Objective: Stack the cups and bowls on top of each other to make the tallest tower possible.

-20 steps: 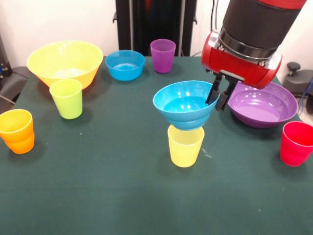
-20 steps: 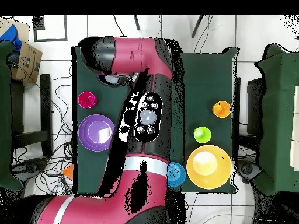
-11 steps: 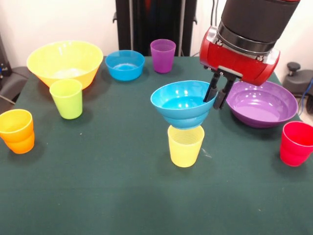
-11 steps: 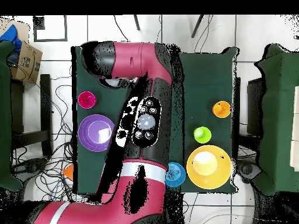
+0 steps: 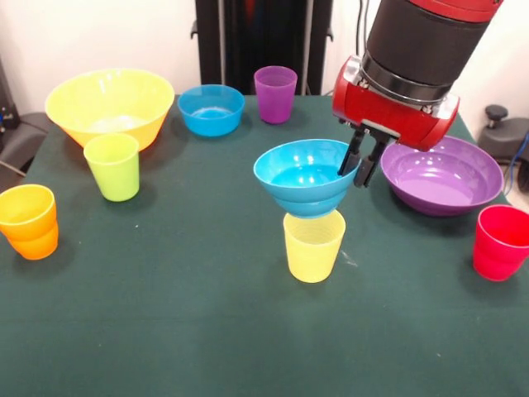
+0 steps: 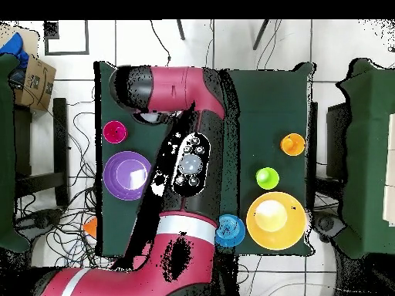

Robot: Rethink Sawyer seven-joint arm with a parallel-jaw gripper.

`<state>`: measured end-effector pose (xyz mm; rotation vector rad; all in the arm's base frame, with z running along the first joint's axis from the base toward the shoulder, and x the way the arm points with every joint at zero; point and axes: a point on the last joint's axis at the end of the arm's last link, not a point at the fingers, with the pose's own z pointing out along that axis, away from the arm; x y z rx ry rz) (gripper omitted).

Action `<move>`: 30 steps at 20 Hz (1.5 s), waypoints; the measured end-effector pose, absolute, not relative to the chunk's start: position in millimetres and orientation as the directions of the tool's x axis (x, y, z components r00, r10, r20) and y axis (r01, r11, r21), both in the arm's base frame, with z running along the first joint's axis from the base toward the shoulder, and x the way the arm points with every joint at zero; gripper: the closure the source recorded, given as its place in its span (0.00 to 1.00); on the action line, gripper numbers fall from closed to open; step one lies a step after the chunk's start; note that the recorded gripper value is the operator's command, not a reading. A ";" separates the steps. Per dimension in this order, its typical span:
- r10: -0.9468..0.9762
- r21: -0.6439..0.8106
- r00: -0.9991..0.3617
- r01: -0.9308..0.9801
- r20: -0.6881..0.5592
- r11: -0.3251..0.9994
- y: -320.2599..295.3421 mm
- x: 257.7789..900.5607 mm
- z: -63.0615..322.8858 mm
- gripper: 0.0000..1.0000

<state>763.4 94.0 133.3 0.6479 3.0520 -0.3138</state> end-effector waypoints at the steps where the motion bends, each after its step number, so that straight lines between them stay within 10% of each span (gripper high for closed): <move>1: 0.400 -0.192 -0.915 0.402 -0.049 0.895 95.0 762.8 132.2 1.00; 30: 0.385 -0.219 -0.921 0.390 -0.069 0.894 95.1 750.3 90.7 1.00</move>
